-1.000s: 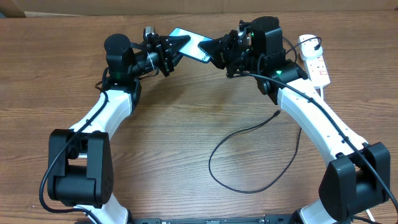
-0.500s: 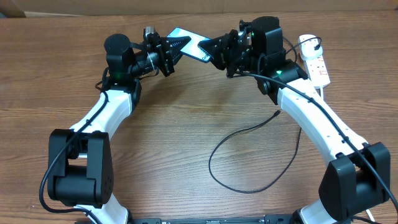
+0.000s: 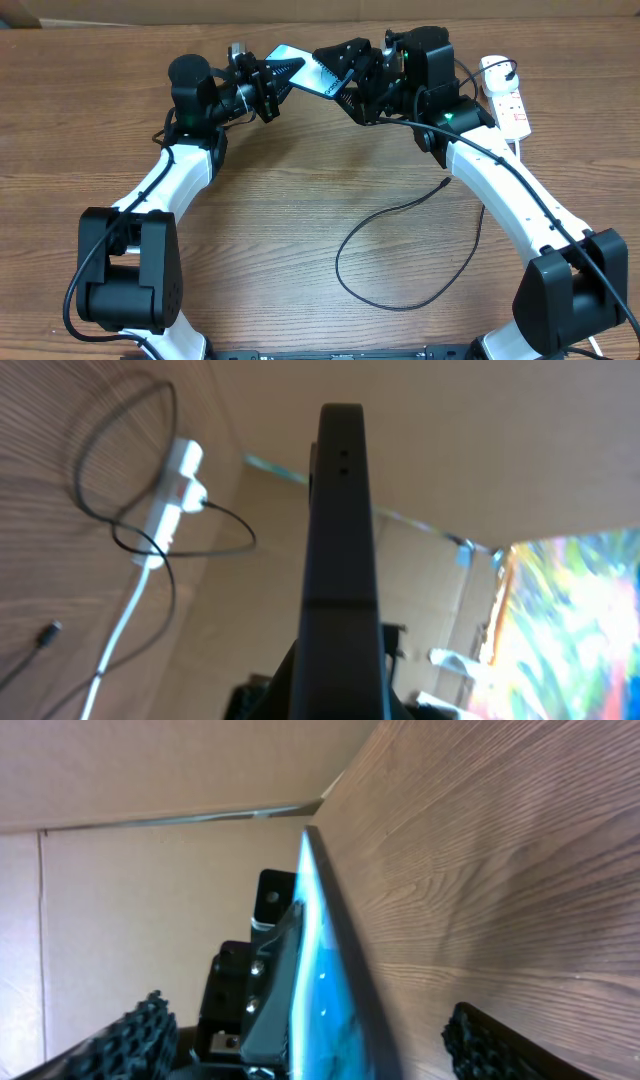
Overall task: Plug charger to phone and switch on socket
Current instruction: 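Release the phone from the right gripper and lift the phone with the left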
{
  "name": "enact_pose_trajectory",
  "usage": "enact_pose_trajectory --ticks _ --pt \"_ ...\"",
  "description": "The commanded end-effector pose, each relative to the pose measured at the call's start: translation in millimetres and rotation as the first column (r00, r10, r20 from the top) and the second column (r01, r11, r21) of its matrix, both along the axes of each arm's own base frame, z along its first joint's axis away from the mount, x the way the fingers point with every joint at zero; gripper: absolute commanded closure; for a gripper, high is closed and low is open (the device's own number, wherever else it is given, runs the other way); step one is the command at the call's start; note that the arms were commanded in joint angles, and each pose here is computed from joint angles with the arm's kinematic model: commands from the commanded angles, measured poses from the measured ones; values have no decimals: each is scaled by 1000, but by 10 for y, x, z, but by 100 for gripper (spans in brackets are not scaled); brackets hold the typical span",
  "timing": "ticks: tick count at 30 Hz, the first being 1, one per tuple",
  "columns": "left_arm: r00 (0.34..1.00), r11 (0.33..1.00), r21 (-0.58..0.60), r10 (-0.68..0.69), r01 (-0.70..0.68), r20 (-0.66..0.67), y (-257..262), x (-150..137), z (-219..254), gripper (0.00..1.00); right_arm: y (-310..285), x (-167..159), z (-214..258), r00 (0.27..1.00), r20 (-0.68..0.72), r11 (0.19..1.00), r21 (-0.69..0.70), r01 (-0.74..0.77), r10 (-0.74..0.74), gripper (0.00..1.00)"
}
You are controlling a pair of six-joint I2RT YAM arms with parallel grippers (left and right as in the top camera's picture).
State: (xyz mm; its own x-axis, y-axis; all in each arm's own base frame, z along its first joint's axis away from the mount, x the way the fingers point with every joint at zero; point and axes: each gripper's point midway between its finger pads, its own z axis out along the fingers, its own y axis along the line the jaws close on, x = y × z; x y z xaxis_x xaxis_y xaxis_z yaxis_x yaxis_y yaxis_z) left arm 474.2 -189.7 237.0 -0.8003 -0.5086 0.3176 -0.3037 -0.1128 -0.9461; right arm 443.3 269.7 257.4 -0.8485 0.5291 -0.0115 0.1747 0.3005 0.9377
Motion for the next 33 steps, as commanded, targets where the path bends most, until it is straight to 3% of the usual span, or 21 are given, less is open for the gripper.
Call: enact_pose_trajectory --ticks 1,5,11,17,25,29,33 --pt "997 995 84 57 -62 57 63 94 -96 96 -37 24 216 995 97 1000 -25 0 2 12" --pt "990 972 201 104 -121 93 208 166 -307 96 -191 91 50 996 57 993 -89 74 -69 12" --pt "950 935 329 25 -133 311 298 181 -287 96 -684 204 -327 975 18 935 -282 216 -220 9" --pt "819 924 368 -132 -102 559 182 103 75 96 -1220 217 -569 954 -35 882 -391 262 -299 7" --pt "693 878 479 -341 -7 635 48 25 451 96 -1735 178 -748 957 -19 818 -524 238 -291 5" --pt "723 758 647 -402 -81 562 133 134 441 96 -1930 91 -886 936 -46 752 -609 252 -350 3" --pt "821 446 877 -425 -177 382 412 191 335 96 -2106 -7 -994 911 -65 682 -685 256 -407 0"
